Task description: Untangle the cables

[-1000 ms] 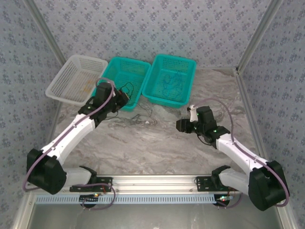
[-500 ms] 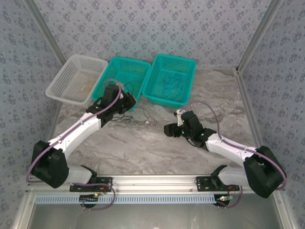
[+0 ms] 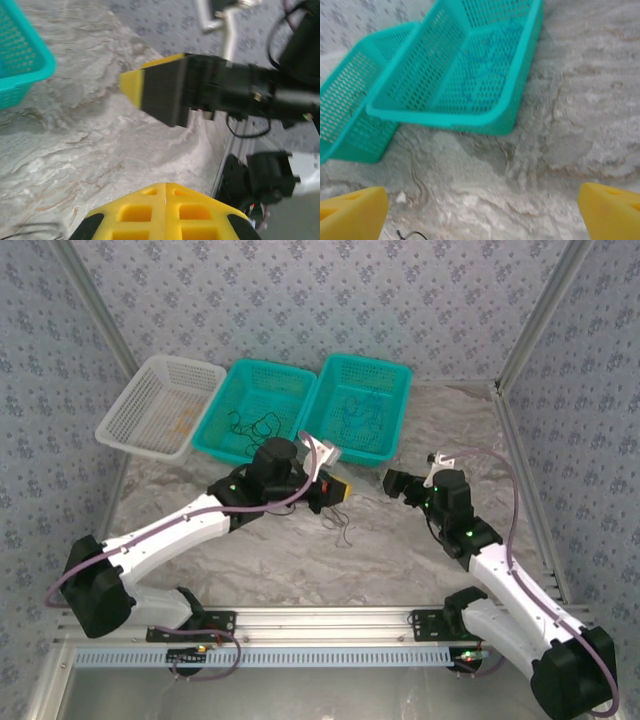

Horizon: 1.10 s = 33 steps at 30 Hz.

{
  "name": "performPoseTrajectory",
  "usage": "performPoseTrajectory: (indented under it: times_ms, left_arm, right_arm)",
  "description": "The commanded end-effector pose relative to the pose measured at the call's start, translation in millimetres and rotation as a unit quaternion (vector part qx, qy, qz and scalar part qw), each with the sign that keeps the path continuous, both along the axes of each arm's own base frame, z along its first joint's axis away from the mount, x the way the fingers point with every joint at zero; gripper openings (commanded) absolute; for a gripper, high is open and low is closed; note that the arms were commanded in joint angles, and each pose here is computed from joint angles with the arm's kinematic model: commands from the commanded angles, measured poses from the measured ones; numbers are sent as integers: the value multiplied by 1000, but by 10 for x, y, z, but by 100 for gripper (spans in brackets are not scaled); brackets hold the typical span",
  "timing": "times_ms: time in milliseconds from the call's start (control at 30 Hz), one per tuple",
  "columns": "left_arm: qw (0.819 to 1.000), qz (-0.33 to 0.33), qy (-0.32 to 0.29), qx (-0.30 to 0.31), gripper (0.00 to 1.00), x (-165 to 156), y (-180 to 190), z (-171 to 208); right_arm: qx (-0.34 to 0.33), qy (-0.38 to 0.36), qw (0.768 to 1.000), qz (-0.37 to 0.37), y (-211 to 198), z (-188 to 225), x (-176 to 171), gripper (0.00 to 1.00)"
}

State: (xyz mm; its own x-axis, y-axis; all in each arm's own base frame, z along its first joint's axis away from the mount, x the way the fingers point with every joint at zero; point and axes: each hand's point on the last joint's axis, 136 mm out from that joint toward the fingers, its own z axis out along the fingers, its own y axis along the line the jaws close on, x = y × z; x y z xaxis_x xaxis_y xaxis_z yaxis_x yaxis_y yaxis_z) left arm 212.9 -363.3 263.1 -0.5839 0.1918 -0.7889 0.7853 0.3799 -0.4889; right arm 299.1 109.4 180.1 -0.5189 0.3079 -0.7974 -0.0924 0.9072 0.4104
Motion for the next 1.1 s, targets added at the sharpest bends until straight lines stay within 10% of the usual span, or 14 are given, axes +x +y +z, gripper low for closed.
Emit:
performPoseTrajectory:
  times_ms: [0, 333, 1067]
  left_arm:
    - [998, -46, -46, 18, 0, -105, 45, -139]
    - [998, -8, -24, 63, 0, -25, 153, -672]
    - [998, 2, -16, 69, 0, 45, 117, -733]
  right_arm:
    - [-15, 80, 996, 25, 56, -344, -129, 96]
    - [-66, 221, 968, 100, 552, -923, -411, 59]
    - [-21, 277, 949, 150, 883, -1073, -793, 31]
